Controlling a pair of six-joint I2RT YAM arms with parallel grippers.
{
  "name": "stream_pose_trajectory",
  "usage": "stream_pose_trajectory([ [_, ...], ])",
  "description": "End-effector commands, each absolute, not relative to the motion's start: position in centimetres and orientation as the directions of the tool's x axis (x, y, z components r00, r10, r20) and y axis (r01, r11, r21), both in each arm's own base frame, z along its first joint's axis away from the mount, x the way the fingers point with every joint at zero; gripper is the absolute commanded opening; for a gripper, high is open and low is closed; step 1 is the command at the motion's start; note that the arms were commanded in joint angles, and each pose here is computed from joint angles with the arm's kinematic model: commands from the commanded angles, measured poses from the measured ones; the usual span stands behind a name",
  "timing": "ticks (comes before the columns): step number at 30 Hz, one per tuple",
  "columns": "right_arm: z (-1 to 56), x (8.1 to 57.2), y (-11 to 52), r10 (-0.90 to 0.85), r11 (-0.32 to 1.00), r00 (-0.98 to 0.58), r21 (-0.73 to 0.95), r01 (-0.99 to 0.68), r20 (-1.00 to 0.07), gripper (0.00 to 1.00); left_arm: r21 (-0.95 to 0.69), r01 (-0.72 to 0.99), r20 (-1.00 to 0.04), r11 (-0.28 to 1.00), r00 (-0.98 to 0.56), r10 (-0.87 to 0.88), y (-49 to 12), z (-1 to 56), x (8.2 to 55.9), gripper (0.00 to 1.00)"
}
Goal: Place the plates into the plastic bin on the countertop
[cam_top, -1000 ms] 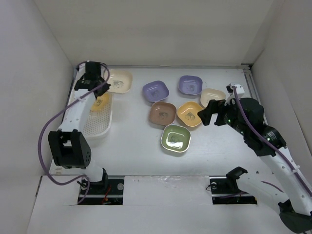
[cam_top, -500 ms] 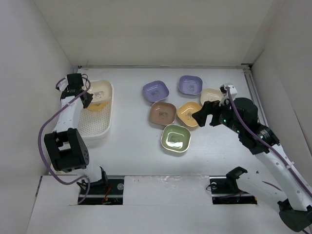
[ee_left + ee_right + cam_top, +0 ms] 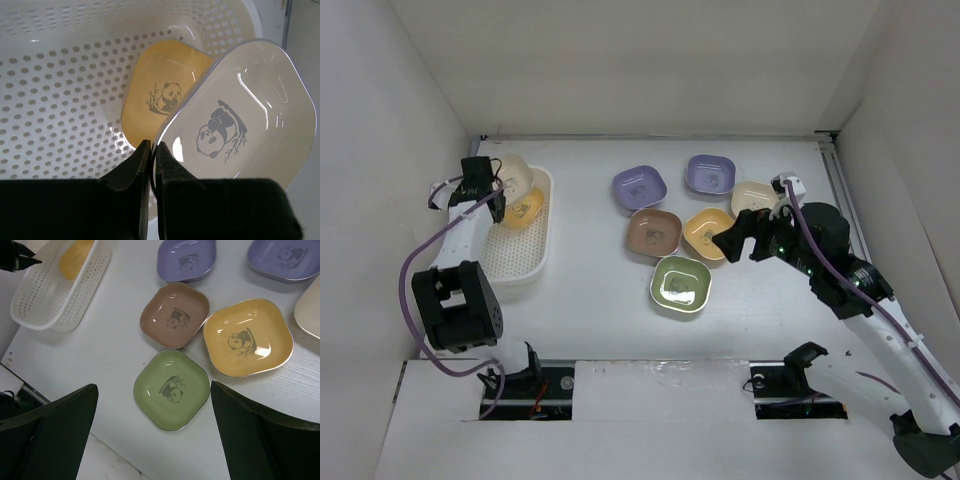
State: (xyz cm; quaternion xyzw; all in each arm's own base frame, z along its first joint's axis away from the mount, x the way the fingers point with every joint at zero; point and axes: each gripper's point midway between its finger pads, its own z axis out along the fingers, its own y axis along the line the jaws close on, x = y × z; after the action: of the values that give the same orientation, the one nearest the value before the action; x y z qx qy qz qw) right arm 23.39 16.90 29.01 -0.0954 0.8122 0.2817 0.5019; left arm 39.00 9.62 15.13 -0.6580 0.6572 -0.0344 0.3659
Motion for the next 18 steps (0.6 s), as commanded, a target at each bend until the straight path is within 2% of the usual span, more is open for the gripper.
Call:
stream_pose_trajectory([
  [1,30.8,23.4,17.2,0.161,0.807,-0.426,0.367,-0.463,-0.89,1.0,-0.526,-0.849,-0.426,0.043,0.219,-0.878,10.9,14.7,40.5,0.0],
  [8,30.6,23.3,17.1,0.157,0.808,-0.433,0.367,-0.46,-0.887,1.0,-0.506,-0.861,-0.419,0.042,0.203,-0.885,10.7,13.1,40.6,0.01],
  [10,30.6,23.3,17.1,0.157,0.808,-0.433,0.367,-0.46,-0.887,1.0,-0.493,-0.869,-0.427,0.039,0.202,-0.881,10.9,12.9,40.3,0.1],
  [13,30.6,23.3,17.1,0.157,0.808,-0.433,0.367,-0.46,-0.887,1.0,-0.491,-0.87,-0.427,0.039,0.202,-0.881,10.8,12.6,40.0,0.16],
  [15,30.6,23.3,17.1,0.157,0.808,-0.433,0.367,-0.46,-0.887,1.0,-0.505,-0.861,-0.427,0.054,0.195,-0.883,10.7,12.6,40.4,0.49],
  [16,30.6,23.3,17.1,0.157,0.808,-0.433,0.367,-0.46,-0.887,1.0,-0.512,-0.857,-0.424,0.066,0.184,-0.887,10.5,13.0,40.4,0.61],
  [18,30.6,23.3,17.1,0.157,0.808,-0.433,0.367,-0.46,-0.887,1.0,-0.524,-0.847,-0.421,0.088,0.168,-0.891,9.9,13.4,40.7,0.69],
])
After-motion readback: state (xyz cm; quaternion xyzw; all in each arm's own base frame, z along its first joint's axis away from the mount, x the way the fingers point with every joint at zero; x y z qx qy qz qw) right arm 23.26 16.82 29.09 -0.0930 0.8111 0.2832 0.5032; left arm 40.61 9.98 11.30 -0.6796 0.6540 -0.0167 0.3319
